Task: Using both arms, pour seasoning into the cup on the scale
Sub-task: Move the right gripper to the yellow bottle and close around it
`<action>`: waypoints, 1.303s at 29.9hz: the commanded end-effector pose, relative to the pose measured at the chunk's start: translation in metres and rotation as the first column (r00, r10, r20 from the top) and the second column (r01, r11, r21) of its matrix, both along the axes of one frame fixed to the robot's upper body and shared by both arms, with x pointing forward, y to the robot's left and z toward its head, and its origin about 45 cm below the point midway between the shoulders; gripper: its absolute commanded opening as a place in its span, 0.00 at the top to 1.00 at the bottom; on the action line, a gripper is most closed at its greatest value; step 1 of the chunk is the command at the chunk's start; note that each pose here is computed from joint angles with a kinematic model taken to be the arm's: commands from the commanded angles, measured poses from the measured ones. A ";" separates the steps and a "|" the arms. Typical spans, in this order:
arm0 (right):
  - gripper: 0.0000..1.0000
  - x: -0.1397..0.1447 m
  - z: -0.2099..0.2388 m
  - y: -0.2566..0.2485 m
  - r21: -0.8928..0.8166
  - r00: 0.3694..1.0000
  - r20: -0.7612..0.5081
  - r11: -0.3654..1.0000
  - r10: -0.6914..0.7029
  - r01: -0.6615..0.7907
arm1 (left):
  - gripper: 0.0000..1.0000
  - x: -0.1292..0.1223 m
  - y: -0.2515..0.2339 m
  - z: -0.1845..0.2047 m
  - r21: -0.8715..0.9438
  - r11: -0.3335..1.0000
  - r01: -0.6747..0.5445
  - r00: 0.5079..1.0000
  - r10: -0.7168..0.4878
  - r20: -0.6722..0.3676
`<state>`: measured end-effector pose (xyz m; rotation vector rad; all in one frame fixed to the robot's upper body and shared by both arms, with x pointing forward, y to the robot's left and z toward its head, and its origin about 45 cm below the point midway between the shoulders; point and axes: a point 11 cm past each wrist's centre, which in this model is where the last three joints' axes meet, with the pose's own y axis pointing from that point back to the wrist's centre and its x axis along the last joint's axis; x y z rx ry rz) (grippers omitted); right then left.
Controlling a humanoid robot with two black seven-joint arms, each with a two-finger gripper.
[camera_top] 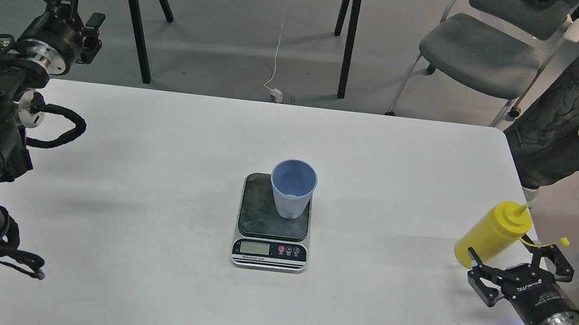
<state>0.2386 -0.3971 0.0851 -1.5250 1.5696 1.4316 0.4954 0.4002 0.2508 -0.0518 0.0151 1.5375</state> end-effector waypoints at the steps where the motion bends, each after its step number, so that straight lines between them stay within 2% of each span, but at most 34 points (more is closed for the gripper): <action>1: 0.00 0.003 0.002 0.002 -0.002 1.000 0.013 1.000 0.002 -0.002 | 0.13 -0.001 0.000 -0.002 -0.001 1.000 0.000 1.000 0.000 -0.004; 18: 0.00 0.019 0.000 0.014 -0.050 0.996 0.083 0.999 -0.005 0.009 | 0.13 -0.004 0.000 -0.009 -0.002 1.000 -0.001 1.000 0.001 -0.018; 24: 0.07 0.020 -0.002 0.021 -0.060 0.996 0.093 0.998 0.009 -0.003 | 0.13 -0.004 0.000 -0.010 -0.001 1.000 0.000 1.000 0.000 -0.018; 29: 0.08 0.021 -0.001 0.015 -0.097 0.994 0.105 0.995 0.008 0.002 | 0.13 -0.004 0.000 -0.010 -0.001 1.000 -0.001 1.000 0.001 -0.020; 39: 0.04 0.020 0.004 0.004 -0.186 0.985 0.169 0.980 -0.035 0.067 | 0.13 -0.003 -0.002 -0.010 0.000 1.000 0.004 1.000 -0.004 -0.020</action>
